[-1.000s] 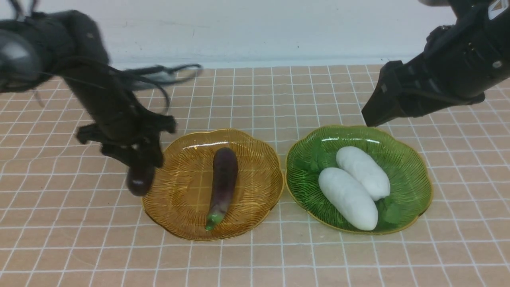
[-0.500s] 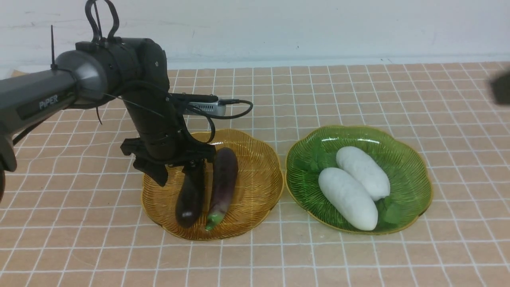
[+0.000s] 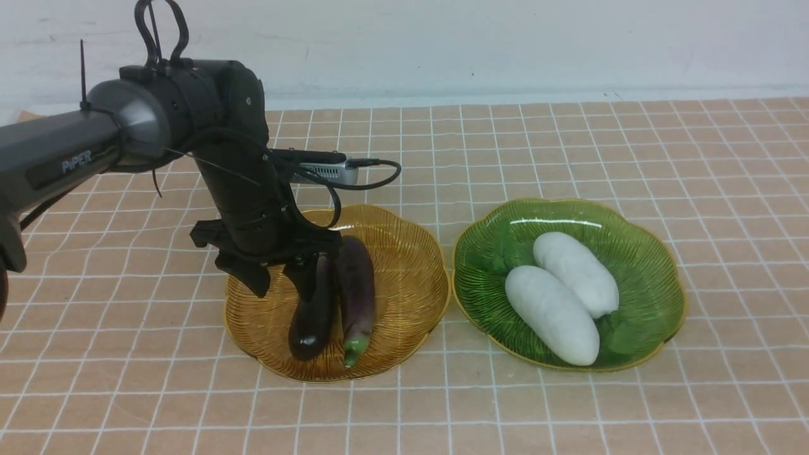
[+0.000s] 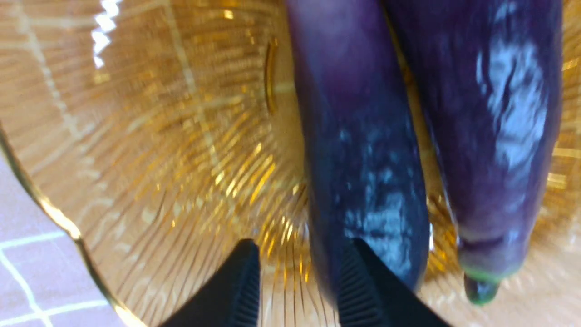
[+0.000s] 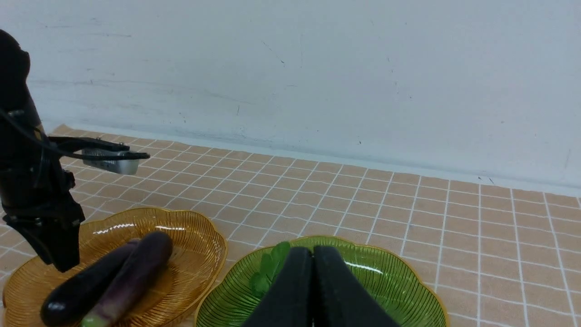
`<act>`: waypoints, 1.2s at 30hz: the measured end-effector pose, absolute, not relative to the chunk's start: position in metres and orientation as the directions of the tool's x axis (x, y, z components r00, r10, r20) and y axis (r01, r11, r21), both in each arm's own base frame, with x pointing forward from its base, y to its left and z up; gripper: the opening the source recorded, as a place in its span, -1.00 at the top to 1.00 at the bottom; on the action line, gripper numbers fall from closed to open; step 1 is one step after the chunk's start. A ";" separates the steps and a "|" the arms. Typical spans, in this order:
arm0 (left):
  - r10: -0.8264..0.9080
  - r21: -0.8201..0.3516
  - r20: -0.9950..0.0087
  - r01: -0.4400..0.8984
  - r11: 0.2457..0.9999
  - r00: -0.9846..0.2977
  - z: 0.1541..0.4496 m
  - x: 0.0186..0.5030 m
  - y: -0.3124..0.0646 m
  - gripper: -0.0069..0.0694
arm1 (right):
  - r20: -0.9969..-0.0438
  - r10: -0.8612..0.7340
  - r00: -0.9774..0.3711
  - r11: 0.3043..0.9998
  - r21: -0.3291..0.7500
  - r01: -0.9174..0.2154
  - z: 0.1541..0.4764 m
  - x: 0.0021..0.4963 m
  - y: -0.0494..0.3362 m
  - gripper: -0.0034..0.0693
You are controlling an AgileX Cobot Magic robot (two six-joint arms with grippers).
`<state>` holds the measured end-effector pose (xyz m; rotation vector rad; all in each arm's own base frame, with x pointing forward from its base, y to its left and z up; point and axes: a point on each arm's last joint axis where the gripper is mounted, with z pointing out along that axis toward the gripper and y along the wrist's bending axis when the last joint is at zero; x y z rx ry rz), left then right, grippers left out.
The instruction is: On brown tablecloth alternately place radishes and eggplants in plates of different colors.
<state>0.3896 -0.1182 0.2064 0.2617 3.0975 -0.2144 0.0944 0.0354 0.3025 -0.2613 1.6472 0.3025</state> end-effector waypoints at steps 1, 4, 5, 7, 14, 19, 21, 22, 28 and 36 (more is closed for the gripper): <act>0.171 -0.134 -0.027 0.173 0.976 -0.985 0.206 0.389 -0.118 0.23 | -0.995 0.009 -0.097 0.937 0.042 -0.345 0.303 0.094 0.035 0.95; 0.190 -0.133 -0.022 0.191 0.973 -0.982 0.207 0.388 -0.118 0.32 | -0.995 0.009 -0.097 0.937 0.042 -0.345 0.303 0.094 0.035 0.95; 0.197 -0.133 -0.026 0.199 0.971 -0.980 0.208 0.389 -0.118 0.34 | -0.995 0.009 -0.097 0.937 0.042 -0.345 0.303 0.094 0.035 0.95; 0.208 -0.126 -0.037 0.211 0.969 -0.977 0.210 0.390 -0.118 0.39 | -0.995 0.009 -0.097 0.937 0.042 -0.345 0.303 0.094 0.035 0.95; 0.242 -0.054 -0.117 0.249 0.967 -0.963 0.235 0.398 -0.113 0.61 | -0.995 0.008 -0.098 0.938 0.042 -0.345 0.302 0.094 0.035 0.95; 0.257 0.000 -0.193 0.262 0.965 -0.947 0.263 0.398 -0.108 0.77 | -0.996 0.008 -0.094 0.940 0.040 -0.340 0.293 0.090 0.034 0.95; 0.261 0.015 -0.212 0.264 0.964 -0.942 0.270 0.397 -0.107 0.80 | -0.996 0.011 -0.092 0.943 0.041 -0.332 0.287 0.086 0.031 0.95; 0.263 0.022 -0.221 0.265 0.964 -0.939 0.274 0.396 -0.106 0.81 | -0.996 0.014 -0.087 0.946 0.041 -0.322 0.282 0.083 0.029 0.95; 0.265 0.029 -0.222 0.265 0.964 -0.938 0.275 0.396 -0.105 0.81 | -0.998 0.029 -0.059 0.975 0.042 -0.218 0.254 0.069 0.015 0.95; 0.292 0.029 -0.259 0.295 0.955 -0.921 0.292 0.387 -0.110 0.81 | -0.990 0.031 -0.140 0.996 0.041 -0.073 0.200 0.055 0.003 0.95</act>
